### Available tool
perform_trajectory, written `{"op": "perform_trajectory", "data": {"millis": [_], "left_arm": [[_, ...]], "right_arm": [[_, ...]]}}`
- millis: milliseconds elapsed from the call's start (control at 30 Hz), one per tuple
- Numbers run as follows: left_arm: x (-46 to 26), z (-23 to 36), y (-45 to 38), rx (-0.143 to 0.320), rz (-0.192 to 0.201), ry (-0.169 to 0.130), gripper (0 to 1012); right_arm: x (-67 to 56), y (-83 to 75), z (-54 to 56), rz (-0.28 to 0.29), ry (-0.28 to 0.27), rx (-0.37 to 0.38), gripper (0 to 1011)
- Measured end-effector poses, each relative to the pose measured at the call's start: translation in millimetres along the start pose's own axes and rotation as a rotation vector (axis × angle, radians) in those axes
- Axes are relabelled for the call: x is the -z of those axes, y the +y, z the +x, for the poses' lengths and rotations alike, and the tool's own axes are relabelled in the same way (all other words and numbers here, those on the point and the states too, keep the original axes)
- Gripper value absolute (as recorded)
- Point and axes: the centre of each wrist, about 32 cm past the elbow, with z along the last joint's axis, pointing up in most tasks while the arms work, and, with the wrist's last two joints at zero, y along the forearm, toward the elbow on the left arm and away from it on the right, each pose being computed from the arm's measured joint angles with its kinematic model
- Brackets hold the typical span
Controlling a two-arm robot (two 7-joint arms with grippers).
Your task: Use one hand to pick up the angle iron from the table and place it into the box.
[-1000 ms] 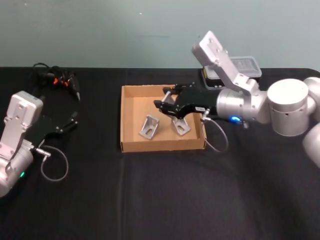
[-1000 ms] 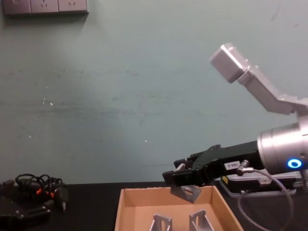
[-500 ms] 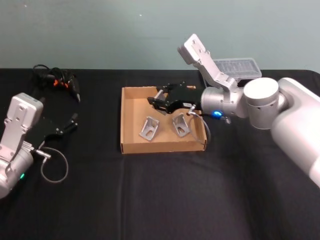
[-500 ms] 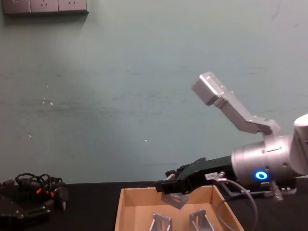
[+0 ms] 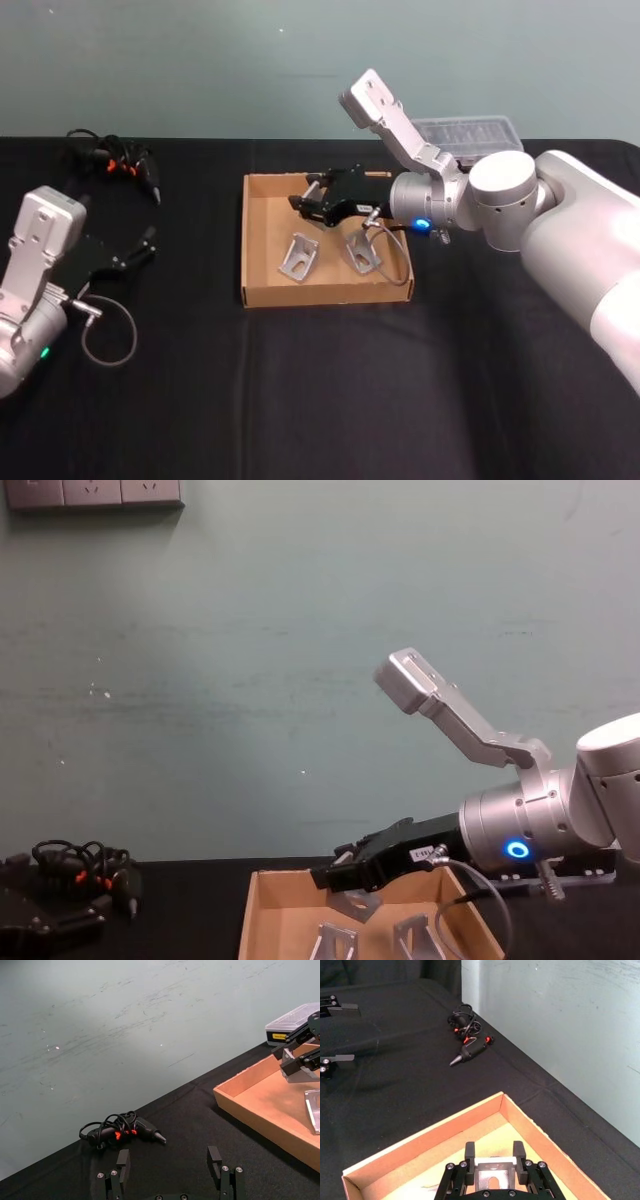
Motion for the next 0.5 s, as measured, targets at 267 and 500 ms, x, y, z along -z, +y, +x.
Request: {"op": "perform_trajectory", "data": {"millis": [267, 500], "left_arm": [[0.0, 0.0, 0.0, 0.000, 0.000, 0.000, 1011], [0.0, 0.0, 0.0, 0.000, 0.000, 0.000, 1011]], "right_arm": [[1.3, 1.2, -0.6, -0.024, 0.010, 0.006, 451], [5.3, -0.4, -2.1, -0.042, 0.023, 0.006, 474]]}}
